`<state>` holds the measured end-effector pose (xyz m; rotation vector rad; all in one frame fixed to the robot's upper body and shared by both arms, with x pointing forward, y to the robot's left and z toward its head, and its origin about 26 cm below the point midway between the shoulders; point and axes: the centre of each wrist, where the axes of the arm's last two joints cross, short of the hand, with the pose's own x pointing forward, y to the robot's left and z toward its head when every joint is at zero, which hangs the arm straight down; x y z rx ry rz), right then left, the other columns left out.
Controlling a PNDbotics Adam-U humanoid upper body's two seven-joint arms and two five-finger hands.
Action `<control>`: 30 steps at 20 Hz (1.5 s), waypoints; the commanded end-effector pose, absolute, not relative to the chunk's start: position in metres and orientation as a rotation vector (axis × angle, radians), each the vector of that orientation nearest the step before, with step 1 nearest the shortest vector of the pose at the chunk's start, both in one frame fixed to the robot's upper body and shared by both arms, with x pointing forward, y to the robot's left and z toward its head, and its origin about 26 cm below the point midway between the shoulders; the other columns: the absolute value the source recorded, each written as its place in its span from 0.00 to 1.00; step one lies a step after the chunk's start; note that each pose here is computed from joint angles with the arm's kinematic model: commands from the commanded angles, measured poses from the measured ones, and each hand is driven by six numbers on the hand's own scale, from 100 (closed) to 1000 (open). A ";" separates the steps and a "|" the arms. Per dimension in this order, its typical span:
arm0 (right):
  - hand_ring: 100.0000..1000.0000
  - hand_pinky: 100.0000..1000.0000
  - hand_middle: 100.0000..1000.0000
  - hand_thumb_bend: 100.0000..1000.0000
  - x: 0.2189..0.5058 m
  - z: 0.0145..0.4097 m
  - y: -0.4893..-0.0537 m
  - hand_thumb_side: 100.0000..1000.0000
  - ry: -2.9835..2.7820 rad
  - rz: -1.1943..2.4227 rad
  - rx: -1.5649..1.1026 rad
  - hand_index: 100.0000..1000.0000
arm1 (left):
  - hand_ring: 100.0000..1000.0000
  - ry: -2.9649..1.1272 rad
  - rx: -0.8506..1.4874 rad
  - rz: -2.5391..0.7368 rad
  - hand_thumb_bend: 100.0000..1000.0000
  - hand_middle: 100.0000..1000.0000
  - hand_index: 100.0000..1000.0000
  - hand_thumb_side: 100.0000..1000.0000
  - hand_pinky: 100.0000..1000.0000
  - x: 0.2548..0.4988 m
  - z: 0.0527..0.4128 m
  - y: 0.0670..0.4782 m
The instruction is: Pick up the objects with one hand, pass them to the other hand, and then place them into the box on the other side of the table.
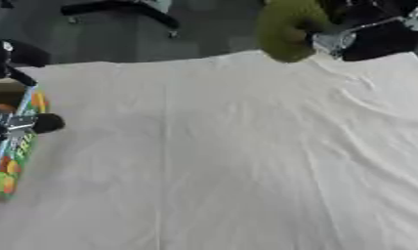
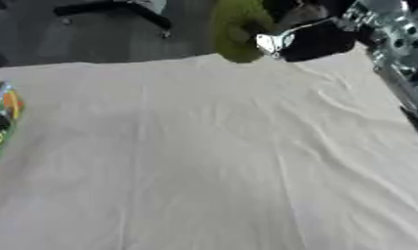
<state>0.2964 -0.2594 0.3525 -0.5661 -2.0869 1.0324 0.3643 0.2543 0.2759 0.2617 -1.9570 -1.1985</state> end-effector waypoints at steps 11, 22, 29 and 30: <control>0.50 0.63 0.29 0.21 0.291 0.362 -0.241 0.00 -2.167 1.139 -0.459 0.40 | 0.81 -2.025 0.247 -1.300 0.86 0.72 0.85 0.17 0.68 0.352 0.295 0.232; 0.49 0.62 0.29 0.21 0.293 0.357 -0.218 0.00 -2.159 1.207 -0.342 0.40 | 0.81 -2.124 0.221 -1.277 0.88 0.72 0.83 0.13 0.69 0.349 0.294 0.210; 0.49 0.62 0.29 0.21 0.293 0.356 -0.204 0.00 -2.161 1.232 -0.278 0.40 | 0.81 -2.186 0.230 -1.245 0.87 0.72 0.81 0.10 0.69 0.348 0.290 0.194; 0.49 0.62 0.29 0.21 0.293 0.355 -0.203 0.00 -2.160 1.232 -0.270 0.40 | 0.81 -2.198 0.227 -1.241 0.87 0.72 0.81 0.10 0.69 0.348 0.289 0.192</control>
